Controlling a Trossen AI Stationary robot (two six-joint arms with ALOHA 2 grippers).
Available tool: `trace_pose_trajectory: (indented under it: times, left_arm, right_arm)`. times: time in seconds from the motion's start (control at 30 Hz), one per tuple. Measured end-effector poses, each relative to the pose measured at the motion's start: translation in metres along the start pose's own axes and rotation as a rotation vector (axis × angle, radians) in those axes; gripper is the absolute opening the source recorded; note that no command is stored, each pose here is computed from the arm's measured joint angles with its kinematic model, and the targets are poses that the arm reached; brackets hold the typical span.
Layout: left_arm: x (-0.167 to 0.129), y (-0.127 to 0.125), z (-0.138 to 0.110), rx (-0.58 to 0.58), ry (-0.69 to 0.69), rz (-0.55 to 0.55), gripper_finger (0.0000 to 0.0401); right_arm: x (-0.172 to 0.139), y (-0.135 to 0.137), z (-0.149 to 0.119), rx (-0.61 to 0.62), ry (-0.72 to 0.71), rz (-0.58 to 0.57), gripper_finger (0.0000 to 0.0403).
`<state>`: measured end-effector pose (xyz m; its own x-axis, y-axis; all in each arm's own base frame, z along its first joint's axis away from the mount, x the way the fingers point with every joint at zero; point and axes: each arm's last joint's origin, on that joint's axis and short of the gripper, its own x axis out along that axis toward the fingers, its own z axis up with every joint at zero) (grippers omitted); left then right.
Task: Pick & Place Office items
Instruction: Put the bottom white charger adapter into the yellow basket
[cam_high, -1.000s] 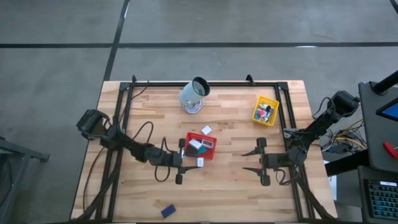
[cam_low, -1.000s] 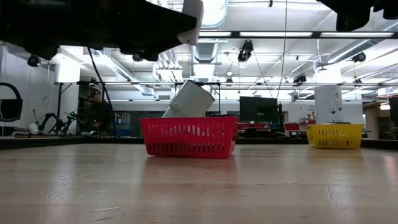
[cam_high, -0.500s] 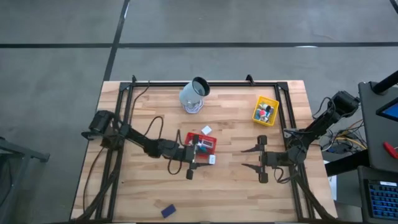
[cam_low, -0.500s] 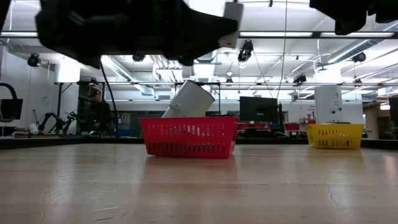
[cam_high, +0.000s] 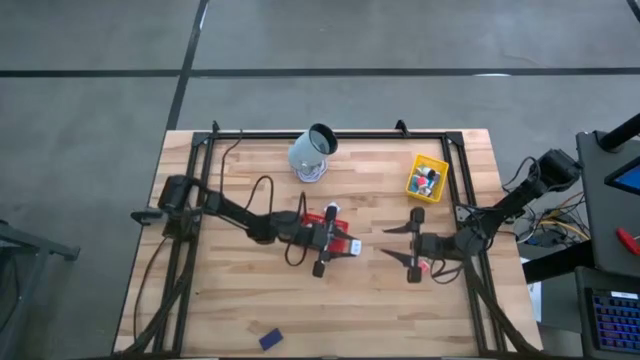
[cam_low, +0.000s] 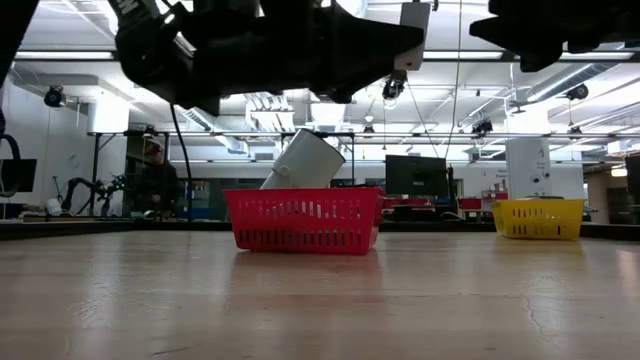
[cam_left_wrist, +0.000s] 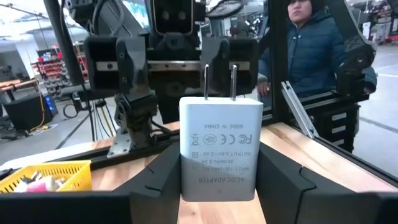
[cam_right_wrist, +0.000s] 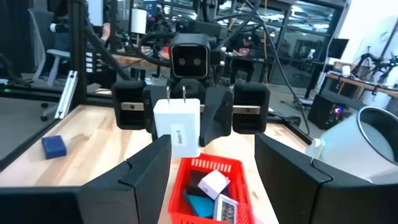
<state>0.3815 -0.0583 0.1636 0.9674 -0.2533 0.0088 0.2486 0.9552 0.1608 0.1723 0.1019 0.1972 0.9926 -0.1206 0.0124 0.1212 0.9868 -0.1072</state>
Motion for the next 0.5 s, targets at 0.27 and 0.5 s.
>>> trace_pose_trajectory:
  times: [0.27, 0.5]
  left_arm:
    - [0.009, 0.022, 0.004, 0.008, -0.018, -0.007, 0.0155]
    - [0.025, 0.037, 0.001, 0.004, -0.029, -0.027, 0.0155]
  right_arm:
    - [0.006, -0.007, -0.001, 0.003, 0.003, -0.019, 0.0224]
    - [0.006, -0.008, -0.002, 0.002, 0.007, -0.023, 0.0224]
